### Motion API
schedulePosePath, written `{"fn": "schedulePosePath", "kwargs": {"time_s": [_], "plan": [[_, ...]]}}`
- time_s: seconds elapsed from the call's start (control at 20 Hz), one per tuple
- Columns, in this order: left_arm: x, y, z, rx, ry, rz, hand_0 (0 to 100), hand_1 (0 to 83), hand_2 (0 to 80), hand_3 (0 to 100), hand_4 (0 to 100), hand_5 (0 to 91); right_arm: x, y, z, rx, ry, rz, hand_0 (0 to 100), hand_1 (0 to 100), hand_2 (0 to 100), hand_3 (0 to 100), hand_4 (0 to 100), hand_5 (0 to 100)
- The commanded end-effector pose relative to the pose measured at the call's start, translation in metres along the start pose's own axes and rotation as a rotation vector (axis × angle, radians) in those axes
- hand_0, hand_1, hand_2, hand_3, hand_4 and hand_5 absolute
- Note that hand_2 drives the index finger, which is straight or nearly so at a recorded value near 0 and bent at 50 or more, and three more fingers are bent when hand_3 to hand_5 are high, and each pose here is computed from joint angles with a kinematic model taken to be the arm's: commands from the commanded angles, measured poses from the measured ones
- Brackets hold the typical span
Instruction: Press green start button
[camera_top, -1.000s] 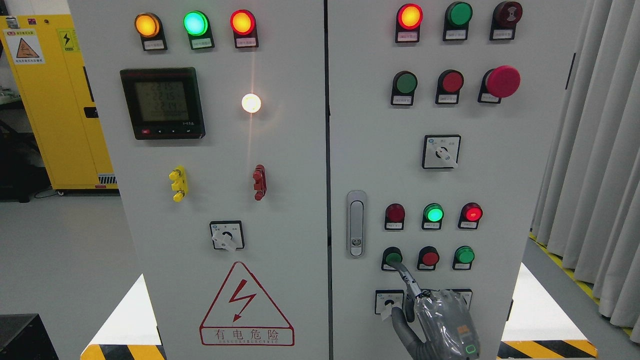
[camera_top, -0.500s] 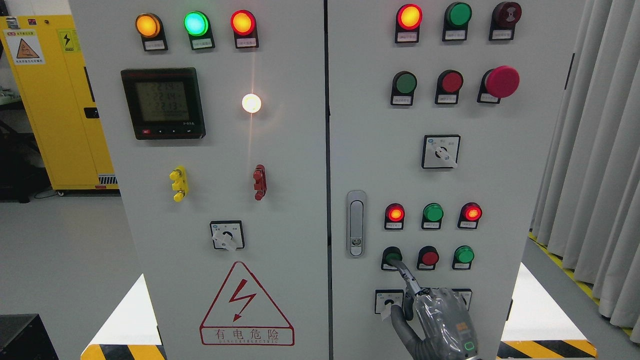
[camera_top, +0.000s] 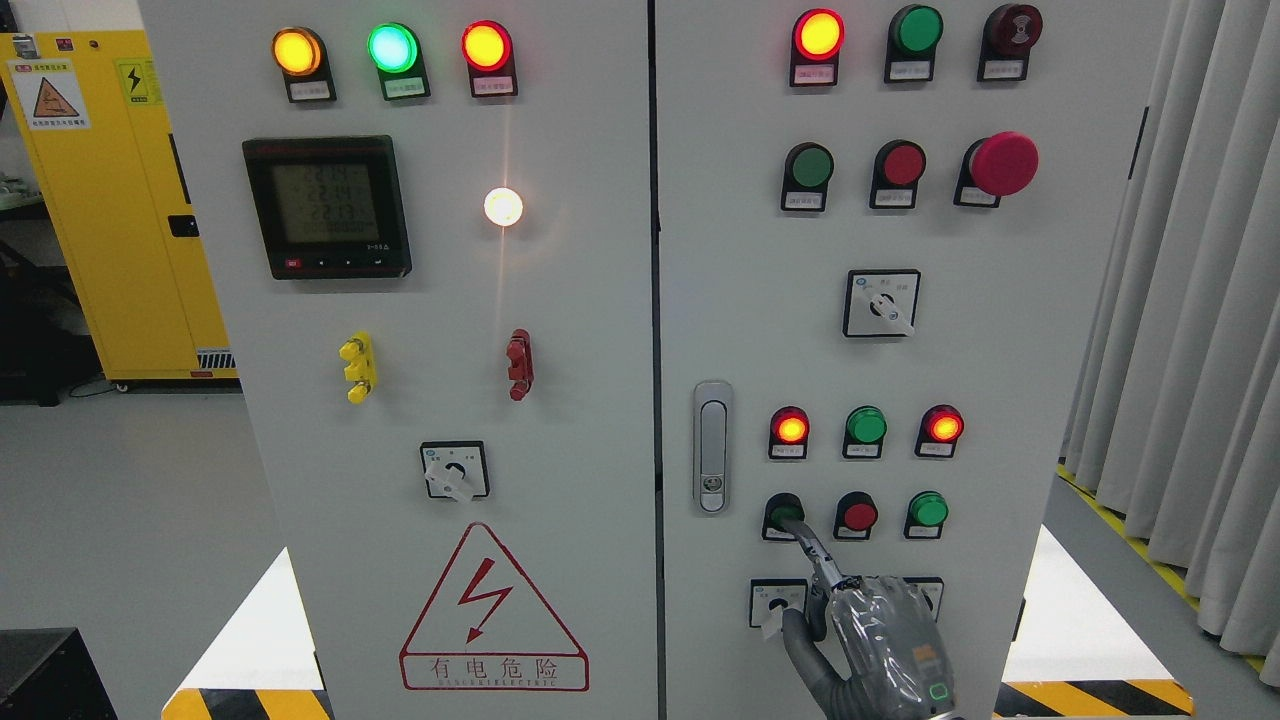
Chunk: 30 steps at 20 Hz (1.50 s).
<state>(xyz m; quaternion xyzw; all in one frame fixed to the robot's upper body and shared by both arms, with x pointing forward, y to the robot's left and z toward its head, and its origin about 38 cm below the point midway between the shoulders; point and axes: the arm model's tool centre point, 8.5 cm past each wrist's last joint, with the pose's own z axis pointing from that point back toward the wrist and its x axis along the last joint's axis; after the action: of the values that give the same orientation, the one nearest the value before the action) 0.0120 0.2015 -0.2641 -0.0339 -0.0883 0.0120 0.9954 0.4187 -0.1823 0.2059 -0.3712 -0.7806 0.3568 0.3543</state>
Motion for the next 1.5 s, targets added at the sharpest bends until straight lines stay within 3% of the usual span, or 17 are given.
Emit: {"fn": "schedulePosePath", "kwargs": {"time_s": [0.0, 0.45, 0.6, 1.0, 1.05, 1.1, 1.15, 1.2, 1.25, 1.3, 1.35, 1.4, 1.45], "plan": [[0.0, 0.0, 0.0, 0.0, 0.0, 0.0, 12, 55.6, 0.0, 0, 0, 0.0, 0.013, -0.011, -0.003, -0.051, -0.022, -0.027, 73, 92, 0, 86, 97, 98], [0.0, 0.0, 0.0, 0.0, 0.0, 0.0, 12, 55.6, 0.0, 0, 0, 0.0, 0.028, -0.018, 0.012, -0.085, -0.06, -0.079, 76, 92, 0, 86, 97, 97], [0.0, 0.0, 0.0, 0.0, 0.0, 0.0, 12, 55.6, 0.0, 0, 0, 0.0, 0.034, -0.018, 0.02, -0.103, -0.065, -0.208, 81, 91, 0, 85, 95, 95], [0.0, 0.0, 0.0, 0.0, 0.0, 0.0, 12, 55.6, 0.0, 0, 0, 0.0, 0.055, -0.01, 0.056, -0.119, -0.04, -0.613, 75, 86, 0, 77, 81, 82], [0.0, 0.0, 0.0, 0.0, 0.0, 0.0, 12, 55.6, 0.0, 0, 0, 0.0, 0.057, -0.008, 0.06, -0.119, -0.032, -0.66, 74, 84, 0, 70, 75, 77], [0.0, 0.0, 0.0, 0.0, 0.0, 0.0, 12, 55.6, 0.0, 0, 0, 0.0, 0.06, -0.006, 0.063, -0.119, -0.03, -0.708, 74, 79, 0, 54, 59, 64], [0.0, 0.0, 0.0, 0.0, 0.0, 0.0, 12, 55.6, 0.0, 0, 0, 0.0, 0.064, -0.005, 0.067, -0.118, -0.026, -0.757, 73, 79, 0, 51, 58, 62], [0.0, 0.0, 0.0, 0.0, 0.0, 0.0, 12, 55.6, 0.0, 0, 0, 0.0, 0.066, -0.003, 0.071, -0.114, -0.018, -0.803, 72, 74, 0, 39, 43, 46], [0.0, 0.0, 0.0, 0.0, 0.0, 0.0, 12, 55.6, 0.0, 0, 0, 0.0, 0.068, 0.0, 0.076, -0.092, -0.012, -0.84, 67, 68, 0, 28, 30, 29], [0.0, 0.0, 0.0, 0.0, 0.0, 0.0, 12, 55.6, 0.0, 0, 0, 0.0, 0.069, 0.003, 0.079, -0.078, -0.008, -0.865, 63, 67, 0, 28, 30, 28], [0.0, 0.0, 0.0, 0.0, 0.0, 0.0, 12, 55.6, 0.0, 0, 0, 0.0, 0.069, 0.004, 0.081, -0.077, -0.003, -0.881, 58, 59, 0, 16, 16, 15], [-0.001, 0.0, 0.0, 0.0, 0.001, 0.0, 12, 55.6, 0.0, 0, 0, 0.0, 0.068, 0.004, 0.082, -0.079, 0.0, -0.891, 43, 53, 0, 11, 9, 6], [0.0, 0.0, 0.0, 0.0, 0.0, 0.0, 12, 55.6, 0.0, 0, 0, 0.0, 0.069, 0.004, 0.082, -0.08, -0.002, -0.898, 38, 49, 0, 8, 6, 2]]}}
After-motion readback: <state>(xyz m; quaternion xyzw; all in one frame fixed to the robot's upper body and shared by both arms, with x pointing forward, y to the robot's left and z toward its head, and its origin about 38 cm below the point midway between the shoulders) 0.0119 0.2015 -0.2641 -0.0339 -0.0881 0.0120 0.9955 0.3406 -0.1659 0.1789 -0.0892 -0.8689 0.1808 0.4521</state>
